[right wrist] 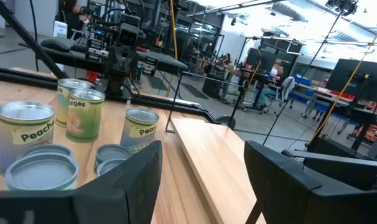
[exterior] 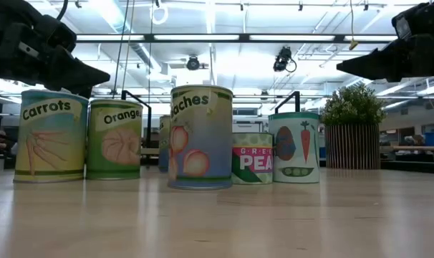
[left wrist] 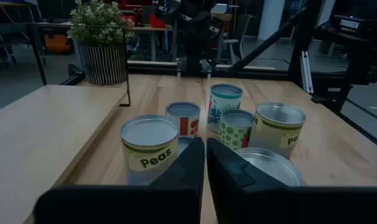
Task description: Pick and place cans onto a shelf
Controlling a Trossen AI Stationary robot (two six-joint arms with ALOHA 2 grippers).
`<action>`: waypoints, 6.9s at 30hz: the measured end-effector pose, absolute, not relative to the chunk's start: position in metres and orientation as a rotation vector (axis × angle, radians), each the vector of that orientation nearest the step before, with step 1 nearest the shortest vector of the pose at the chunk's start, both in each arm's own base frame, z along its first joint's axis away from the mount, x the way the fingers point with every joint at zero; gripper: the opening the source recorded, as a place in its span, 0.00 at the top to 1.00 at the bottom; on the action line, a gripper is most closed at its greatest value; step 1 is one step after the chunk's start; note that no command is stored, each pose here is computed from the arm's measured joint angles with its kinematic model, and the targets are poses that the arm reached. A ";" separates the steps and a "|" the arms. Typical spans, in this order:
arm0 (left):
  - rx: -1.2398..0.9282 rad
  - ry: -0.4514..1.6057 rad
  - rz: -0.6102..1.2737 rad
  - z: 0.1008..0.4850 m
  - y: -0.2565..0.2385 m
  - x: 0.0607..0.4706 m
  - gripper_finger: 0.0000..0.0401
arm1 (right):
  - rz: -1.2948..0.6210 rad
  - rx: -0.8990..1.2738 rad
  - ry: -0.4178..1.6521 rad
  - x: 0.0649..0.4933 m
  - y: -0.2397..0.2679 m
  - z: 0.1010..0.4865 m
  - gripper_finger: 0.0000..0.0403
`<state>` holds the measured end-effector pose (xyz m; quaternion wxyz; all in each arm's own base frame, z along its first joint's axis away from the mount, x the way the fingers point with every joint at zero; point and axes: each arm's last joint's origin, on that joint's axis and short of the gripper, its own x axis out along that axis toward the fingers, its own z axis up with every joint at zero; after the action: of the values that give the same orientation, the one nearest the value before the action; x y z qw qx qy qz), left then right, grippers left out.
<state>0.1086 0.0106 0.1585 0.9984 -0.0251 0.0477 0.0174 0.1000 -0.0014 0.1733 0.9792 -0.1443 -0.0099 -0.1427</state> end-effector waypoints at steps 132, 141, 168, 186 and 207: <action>-0.360 0.325 0.078 0.234 -0.012 0.161 0.58 | -0.412 -0.047 -0.478 0.090 -0.018 0.213 0.42; -0.312 0.499 0.076 0.247 -0.033 0.181 0.50 | -0.357 -0.028 -0.420 0.099 -0.016 0.208 0.42; -0.493 1.402 0.272 0.271 -0.114 0.199 0.48 | -0.329 -0.004 -0.373 0.108 -0.011 0.205 0.38; -0.320 1.572 0.385 0.222 -0.118 0.202 0.12 | -0.328 -0.009 -0.378 0.108 -0.011 0.206 0.38; -0.227 1.464 0.333 0.207 -0.116 0.221 0.12 | -0.320 -0.010 -0.387 0.108 -0.011 0.206 0.38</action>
<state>0.2210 -0.1161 0.2071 0.7253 -0.1029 0.6637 0.1512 0.1076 -0.0110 0.2064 0.9687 -0.0049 -0.1914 -0.1581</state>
